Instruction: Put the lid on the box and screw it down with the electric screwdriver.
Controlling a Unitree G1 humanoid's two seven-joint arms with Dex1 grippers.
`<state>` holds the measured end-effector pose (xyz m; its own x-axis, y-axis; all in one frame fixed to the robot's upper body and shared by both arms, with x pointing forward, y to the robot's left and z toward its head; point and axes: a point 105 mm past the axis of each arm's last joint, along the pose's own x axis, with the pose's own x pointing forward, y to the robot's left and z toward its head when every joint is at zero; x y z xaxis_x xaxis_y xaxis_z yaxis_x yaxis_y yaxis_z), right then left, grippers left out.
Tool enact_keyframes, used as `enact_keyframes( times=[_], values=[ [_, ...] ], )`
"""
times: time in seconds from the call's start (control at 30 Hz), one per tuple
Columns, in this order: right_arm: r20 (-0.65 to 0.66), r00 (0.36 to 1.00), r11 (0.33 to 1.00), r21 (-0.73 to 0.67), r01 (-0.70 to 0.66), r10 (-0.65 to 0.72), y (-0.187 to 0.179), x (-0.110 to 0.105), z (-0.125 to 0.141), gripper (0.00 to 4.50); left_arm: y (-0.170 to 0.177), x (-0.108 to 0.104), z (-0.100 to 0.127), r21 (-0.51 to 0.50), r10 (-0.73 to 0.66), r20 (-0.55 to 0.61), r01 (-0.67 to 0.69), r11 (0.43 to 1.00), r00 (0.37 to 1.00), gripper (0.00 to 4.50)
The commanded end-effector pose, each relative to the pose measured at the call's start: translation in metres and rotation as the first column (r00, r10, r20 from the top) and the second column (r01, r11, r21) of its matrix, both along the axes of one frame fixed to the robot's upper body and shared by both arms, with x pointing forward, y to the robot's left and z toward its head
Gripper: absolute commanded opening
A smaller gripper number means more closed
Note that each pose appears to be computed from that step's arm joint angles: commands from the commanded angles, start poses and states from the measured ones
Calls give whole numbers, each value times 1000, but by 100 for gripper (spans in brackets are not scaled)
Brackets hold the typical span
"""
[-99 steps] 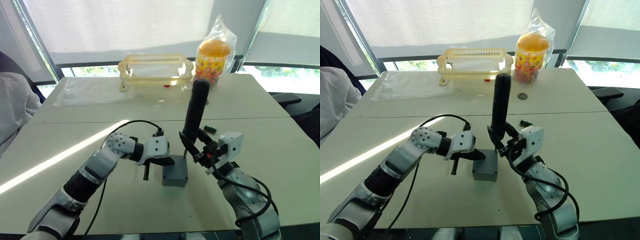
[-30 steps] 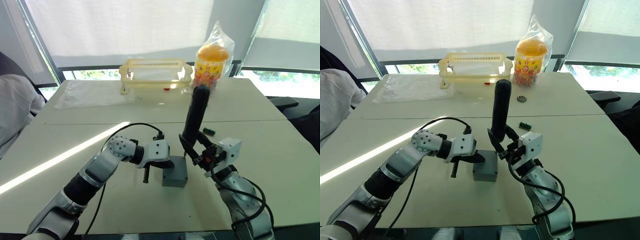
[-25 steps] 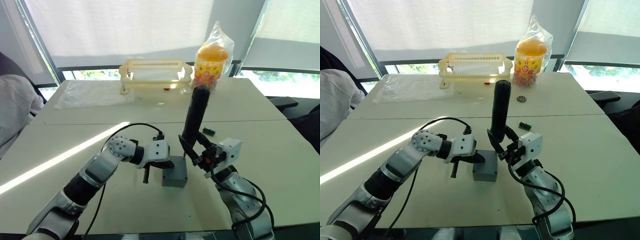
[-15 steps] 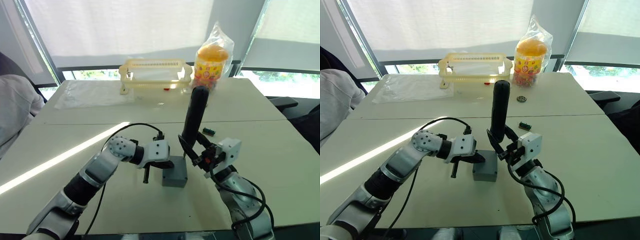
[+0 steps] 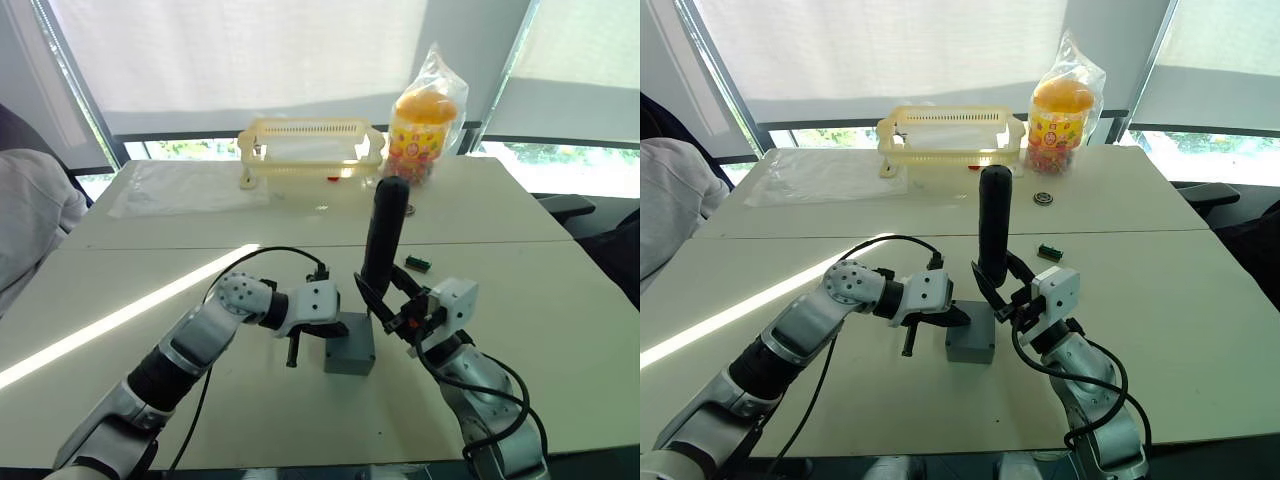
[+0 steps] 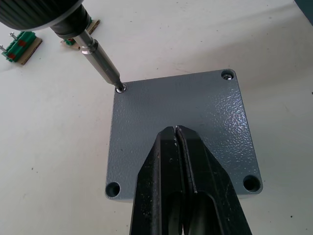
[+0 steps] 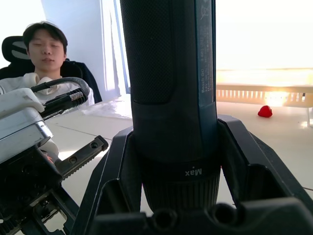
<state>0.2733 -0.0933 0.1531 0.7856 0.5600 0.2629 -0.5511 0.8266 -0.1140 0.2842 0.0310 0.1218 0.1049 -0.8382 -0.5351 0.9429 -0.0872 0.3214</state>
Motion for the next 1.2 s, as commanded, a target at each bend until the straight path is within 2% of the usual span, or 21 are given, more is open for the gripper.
enact_keyframes(
  times=[0.03, 0.47, 0.83, 0.9, 1.03, 1.2],
  values=[
    [-187, 982, 998, -58, 9, -19, -3, 3, -48, 179, 8, -2, -22, 75, 29, -57, -25, 997, 998, 0],
    [-165, 986, 998, -57, 17, -26, -5, 4, -43, 179, 7, -2, -22, 78, 26, -55, -21, 997, 998, 0],
    [-68, 997, 998, -47, 46, -49, -13, 7, -9, 179, 5, -2, -27, 76, 25, -65, -20, 997, 998, 0],
    [-30, 998, 998, -29, 53, -54, -15, 6, 7, 179, 6, -2, -29, 79, 24, -67, -19, 997, 997, 0],
    [57, 998, 998, 53, 31, -34, -16, 0, 57, 179, 8, -3, -31, 90, 22, -74, -15, 996, 997, 0],
    [107, 994, 989, 138, -51, 37, -15, -13, 106, 179, 8, -2, -32, 94, 21, -77, -14, 995, 997, 0]
  ],
)
